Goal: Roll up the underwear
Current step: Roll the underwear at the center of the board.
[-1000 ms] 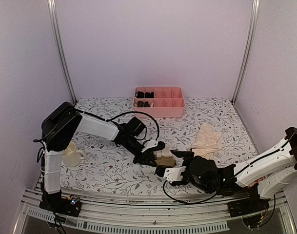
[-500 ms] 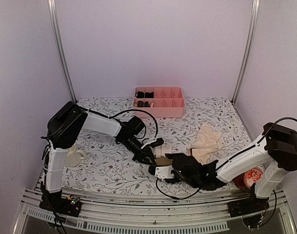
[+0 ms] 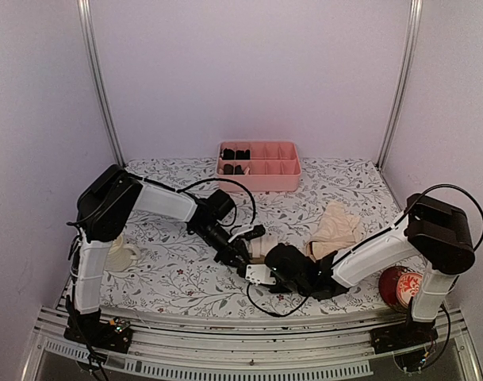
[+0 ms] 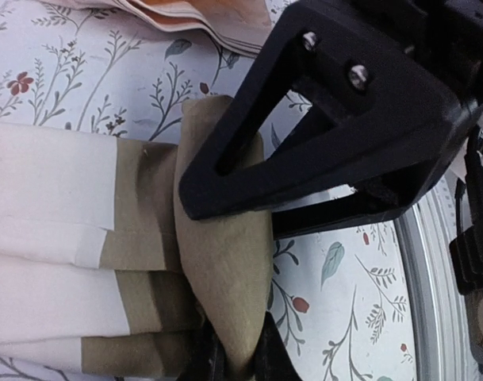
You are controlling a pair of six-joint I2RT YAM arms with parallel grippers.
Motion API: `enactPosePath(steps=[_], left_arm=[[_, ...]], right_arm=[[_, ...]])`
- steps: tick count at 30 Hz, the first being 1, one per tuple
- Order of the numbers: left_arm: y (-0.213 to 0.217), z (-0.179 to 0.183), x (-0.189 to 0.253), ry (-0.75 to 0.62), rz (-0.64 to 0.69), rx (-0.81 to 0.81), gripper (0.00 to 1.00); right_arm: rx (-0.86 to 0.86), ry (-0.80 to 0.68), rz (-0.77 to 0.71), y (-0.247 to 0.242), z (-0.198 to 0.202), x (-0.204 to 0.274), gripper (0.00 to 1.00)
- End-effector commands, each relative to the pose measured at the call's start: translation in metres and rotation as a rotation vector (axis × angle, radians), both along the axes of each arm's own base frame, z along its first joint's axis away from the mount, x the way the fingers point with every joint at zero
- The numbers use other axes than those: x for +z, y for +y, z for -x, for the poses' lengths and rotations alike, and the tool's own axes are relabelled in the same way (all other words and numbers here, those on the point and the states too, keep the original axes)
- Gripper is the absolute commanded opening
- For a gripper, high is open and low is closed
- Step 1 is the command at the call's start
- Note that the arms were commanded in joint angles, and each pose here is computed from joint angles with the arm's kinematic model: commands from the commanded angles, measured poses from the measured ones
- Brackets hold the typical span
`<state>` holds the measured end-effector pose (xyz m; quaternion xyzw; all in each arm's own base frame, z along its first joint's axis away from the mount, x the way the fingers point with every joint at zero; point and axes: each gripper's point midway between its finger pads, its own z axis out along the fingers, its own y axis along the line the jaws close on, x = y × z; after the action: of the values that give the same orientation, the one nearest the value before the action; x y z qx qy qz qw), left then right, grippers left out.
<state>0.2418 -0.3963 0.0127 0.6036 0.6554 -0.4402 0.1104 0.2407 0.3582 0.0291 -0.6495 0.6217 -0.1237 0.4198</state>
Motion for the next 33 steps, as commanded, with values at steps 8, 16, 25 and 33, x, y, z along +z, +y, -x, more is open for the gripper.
enactPosePath(steps=[8, 16, 25, 33], left_arm=[[0.025, 0.007, -0.034, 0.047, -0.154, 0.029, 0.09], [0.026, -0.012, 0.015, -0.172, -0.053, 0.096, 0.58], [0.045, -0.038, 0.081, -0.553, 0.127, 0.273, 0.90], [0.063, -0.031, 0.104, -0.852, 0.254, 0.295, 0.83]], right_arm=[[0.008, 0.136, 0.082, -0.002, 0.012, -0.029, 0.11], [0.001, 0.307, 0.081, 0.003, 0.024, -0.040, 0.09], [-0.027, 0.507, 0.067, 0.002, 0.029, -0.053, 0.09], [-0.051, 0.702, 0.031, 0.005, 0.030, -0.054, 0.09]])
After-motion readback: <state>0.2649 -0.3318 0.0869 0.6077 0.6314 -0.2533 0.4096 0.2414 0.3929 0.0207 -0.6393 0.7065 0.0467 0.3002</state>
